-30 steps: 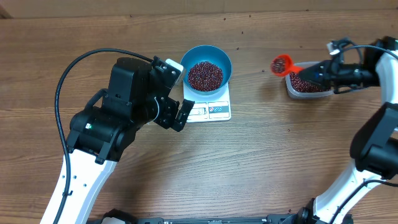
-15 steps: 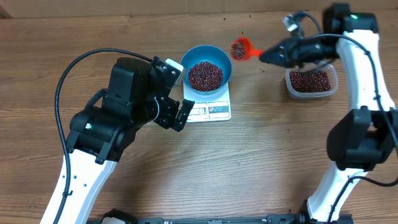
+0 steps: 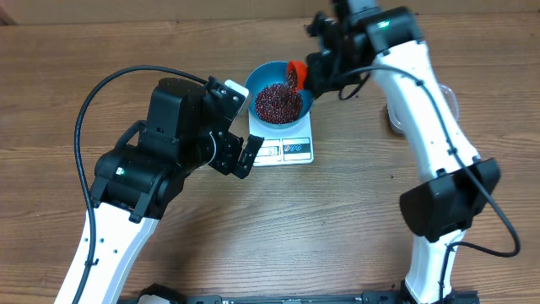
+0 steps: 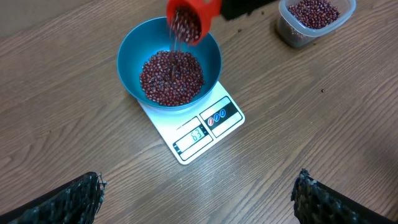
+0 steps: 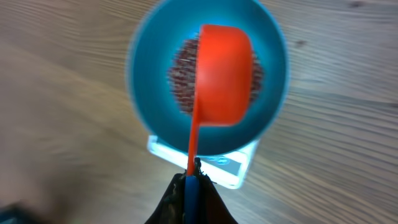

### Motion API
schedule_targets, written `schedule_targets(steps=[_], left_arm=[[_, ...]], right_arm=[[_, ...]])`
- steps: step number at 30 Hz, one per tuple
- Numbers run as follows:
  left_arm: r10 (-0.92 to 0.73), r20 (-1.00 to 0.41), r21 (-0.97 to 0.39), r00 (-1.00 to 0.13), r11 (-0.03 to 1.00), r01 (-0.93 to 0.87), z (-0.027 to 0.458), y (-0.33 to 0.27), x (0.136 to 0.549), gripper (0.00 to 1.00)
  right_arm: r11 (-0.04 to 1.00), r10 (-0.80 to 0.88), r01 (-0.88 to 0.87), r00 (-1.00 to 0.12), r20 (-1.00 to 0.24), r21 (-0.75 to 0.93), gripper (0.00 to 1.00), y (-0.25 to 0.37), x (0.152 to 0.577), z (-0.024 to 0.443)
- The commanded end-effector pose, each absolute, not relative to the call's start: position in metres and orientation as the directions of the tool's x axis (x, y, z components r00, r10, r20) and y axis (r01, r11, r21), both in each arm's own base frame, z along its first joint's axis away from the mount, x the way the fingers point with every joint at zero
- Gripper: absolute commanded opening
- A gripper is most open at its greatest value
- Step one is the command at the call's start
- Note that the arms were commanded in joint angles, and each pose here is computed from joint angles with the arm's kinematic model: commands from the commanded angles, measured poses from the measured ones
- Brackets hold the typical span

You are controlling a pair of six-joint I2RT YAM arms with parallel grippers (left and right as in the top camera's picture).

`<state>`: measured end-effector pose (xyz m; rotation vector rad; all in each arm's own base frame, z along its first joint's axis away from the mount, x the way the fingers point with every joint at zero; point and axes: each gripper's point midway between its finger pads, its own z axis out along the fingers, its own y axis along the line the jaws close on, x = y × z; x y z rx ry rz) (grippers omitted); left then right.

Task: Scoop item into bowl and weigh 150g on scale
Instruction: 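Tip the scoop to pour beans into the blue bowl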

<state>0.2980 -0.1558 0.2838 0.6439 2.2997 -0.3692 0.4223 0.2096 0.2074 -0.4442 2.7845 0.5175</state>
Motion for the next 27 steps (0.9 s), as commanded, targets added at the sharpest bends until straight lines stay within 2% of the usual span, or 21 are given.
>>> schedule_targets(steps=[1, 7, 27], left_arm=[[0.330, -0.712, -0.074, -0.619, 0.842, 0.534, 0.290, -0.154, 0.301, 0.99], [0.330, -0.712, -0.074, -0.619, 0.842, 0.534, 0.290, -0.154, 0.301, 1.00], [0.330, -0.712, -0.074, -0.619, 0.842, 0.534, 0.290, -0.154, 0.301, 0.99]], right_arm=[[0.954, -0.266, -0.299, -0.886, -0.380, 0.030, 0.04, 0.197, 0.435, 0.212], [0.942, -0.336, -0.314, -0.848, -0.411, -0.121, 0.04, 0.209, 0.432, 0.216], [0.926, -0.372, -0.359, -0.819, -0.437, -0.115, 0.04, 0.234, 0.426, 0.219]])
